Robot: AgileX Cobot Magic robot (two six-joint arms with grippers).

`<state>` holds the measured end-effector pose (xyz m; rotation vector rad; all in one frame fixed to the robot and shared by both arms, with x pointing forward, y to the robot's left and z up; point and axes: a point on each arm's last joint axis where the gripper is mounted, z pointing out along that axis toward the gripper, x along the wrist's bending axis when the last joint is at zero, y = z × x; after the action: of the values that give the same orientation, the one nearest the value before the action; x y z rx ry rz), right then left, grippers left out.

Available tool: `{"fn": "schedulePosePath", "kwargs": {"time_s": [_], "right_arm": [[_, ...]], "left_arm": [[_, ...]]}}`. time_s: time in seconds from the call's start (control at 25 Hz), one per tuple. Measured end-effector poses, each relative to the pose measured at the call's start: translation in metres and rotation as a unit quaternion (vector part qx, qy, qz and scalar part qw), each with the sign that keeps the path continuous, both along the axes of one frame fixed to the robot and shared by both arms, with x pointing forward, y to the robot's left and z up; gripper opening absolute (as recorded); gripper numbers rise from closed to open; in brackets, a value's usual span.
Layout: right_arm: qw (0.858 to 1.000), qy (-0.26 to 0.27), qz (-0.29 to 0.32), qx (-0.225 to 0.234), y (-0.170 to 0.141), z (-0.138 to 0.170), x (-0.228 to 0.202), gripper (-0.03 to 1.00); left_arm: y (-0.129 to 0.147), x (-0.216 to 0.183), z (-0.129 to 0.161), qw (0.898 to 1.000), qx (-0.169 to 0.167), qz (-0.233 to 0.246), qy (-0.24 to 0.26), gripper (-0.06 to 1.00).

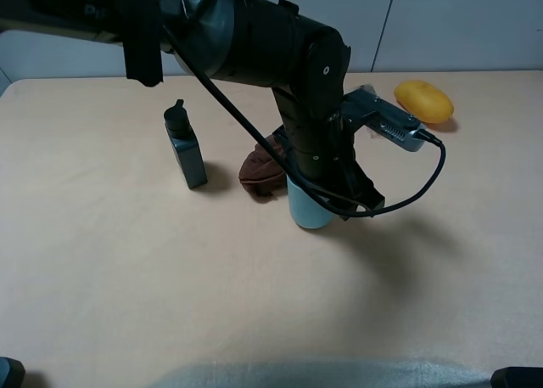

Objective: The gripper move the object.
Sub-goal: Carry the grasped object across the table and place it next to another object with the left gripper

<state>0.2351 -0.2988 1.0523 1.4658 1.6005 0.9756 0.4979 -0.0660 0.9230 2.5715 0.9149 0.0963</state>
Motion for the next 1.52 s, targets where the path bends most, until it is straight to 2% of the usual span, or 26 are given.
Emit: {"fn": "schedulePosePath", "kwargs": {"time_s": [0.12,0.28,0.6,1.0,1.28,1.52], "right_arm": [[1.0,0.0,0.0,0.0,0.0,0.0,0.0,0.69],[1.0,0.0,0.0,0.0,0.0,0.0,0.0,0.69],[1.0,0.0,0.0,0.0,0.0,0.0,0.0,0.69],[1.0,0.0,0.0,0.0,0.0,0.0,0.0,0.69],[1.0,0.0,0.0,0.0,0.0,0.0,0.0,0.69],[1.0,0.0,0.0,0.0,0.0,0.0,0.0,0.69]], "left_arm": [[0.0,0.0,0.0,1.0,-0.003,0.0,-0.002,0.84],[-0.001,0.0,0.0,1.0,-0.003,0.0,-0.003,0.9],[-0.001,0.0,0.003,1.0,-0.007,0.002,-0.003,0.91],[0.001,-0.001,0.032,1.0,-0.026,0.001,-0.016,0.91],[-0.003,0.001,0.055,1.0,-0.02,-0.003,-0.009,0.91],[-0.003,0.0,0.075,1.0,0.004,0.0,0.015,0.91]]}}
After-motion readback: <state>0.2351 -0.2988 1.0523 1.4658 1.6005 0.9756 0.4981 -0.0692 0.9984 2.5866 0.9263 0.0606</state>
